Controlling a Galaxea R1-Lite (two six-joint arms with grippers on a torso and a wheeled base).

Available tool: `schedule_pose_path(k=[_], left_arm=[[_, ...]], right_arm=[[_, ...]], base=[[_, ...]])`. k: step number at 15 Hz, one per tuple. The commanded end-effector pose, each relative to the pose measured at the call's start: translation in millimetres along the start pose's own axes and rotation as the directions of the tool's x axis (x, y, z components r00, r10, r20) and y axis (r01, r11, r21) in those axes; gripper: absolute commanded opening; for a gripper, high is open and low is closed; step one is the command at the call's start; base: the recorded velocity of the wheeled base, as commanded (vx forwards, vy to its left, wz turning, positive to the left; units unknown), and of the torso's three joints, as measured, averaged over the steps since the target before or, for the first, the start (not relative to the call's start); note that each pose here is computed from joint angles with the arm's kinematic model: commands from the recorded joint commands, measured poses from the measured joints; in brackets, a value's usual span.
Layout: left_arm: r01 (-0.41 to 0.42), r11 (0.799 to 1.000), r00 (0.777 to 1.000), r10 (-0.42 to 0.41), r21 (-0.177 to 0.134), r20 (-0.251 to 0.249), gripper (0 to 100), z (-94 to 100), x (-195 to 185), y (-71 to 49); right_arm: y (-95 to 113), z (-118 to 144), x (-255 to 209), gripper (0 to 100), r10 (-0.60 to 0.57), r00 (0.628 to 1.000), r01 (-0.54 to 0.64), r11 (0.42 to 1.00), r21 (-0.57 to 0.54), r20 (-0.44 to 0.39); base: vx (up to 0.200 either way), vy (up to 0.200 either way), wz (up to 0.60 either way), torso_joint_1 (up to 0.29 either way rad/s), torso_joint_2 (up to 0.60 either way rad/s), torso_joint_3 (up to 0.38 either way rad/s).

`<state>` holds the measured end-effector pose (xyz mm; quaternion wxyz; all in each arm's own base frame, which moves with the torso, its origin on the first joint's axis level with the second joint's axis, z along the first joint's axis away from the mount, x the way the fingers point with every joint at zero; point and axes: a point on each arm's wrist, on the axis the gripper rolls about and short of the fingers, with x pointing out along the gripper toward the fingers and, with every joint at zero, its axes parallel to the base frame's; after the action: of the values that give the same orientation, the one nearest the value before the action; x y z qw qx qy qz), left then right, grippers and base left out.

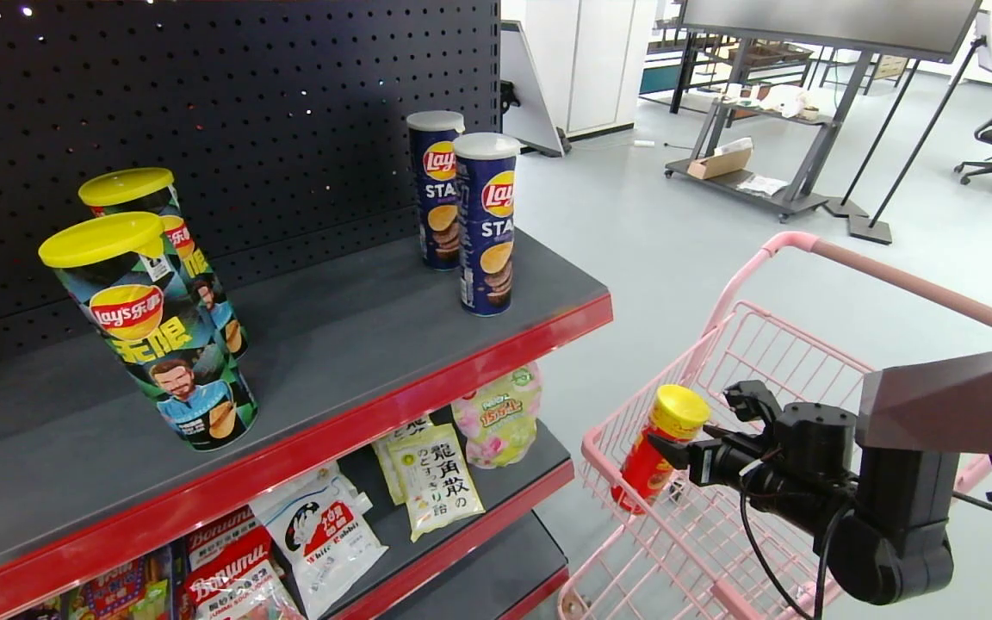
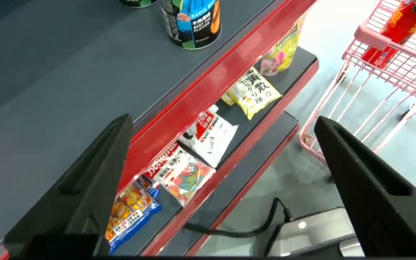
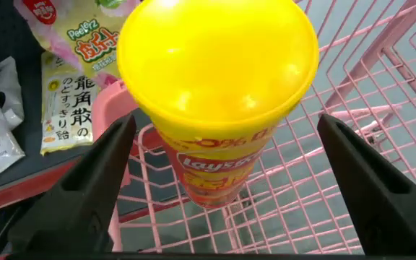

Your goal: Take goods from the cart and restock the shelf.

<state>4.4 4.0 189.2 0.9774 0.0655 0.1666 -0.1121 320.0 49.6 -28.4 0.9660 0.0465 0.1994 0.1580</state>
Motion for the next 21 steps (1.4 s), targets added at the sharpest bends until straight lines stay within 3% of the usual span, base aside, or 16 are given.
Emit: schedule_pose_path(k=[1,6,14,15,21], left_arm=[[-0.001,1.0,1.0,0.001,0.001,-0.003,100,0.3,1,-0.1],[-0.001,1.0,1.0,0.001,0.001,-0.003,100,0.3,1,-0.1],[-0.007,1.0,1.0,0.007,0.005,-0.016,100,0.7,3,-0.6],[-0.007,1.0,1.0,0.007,0.005,-0.016,100,0.7,3,-0.6],[-0.007,1.0,1.0,0.007,0.006,-0.015,100,1.0,3,-0.5]], right_arm=[[-2,3,9,100,0.001,1.0,-0.001,1.0,-0.002,0.01],[-4,14,27,100,0.003,1.0,-0.003,1.0,-0.004,0.021],[-7,9,41,100,-0.001,1.0,0.001,1.0,-0.005,0.024],[-7,7,41,0,-0.002,1.0,0.002,1.0,-0.002,0.018],[14,12,28,0,-0.032,0.999,0.033,0.999,-0.024,0.039]], base=[[0.0,0.0,0.0,0.0,0.0,0.0],[0.0,0.0,0.0,0.0,0.0,0.0],[0.0,0.0,0.0,0.0,0.0,0.0],[0.0,0.0,0.0,0.0,0.0,0.0],[0.0,0.0,0.0,0.0,0.0,0.0]])
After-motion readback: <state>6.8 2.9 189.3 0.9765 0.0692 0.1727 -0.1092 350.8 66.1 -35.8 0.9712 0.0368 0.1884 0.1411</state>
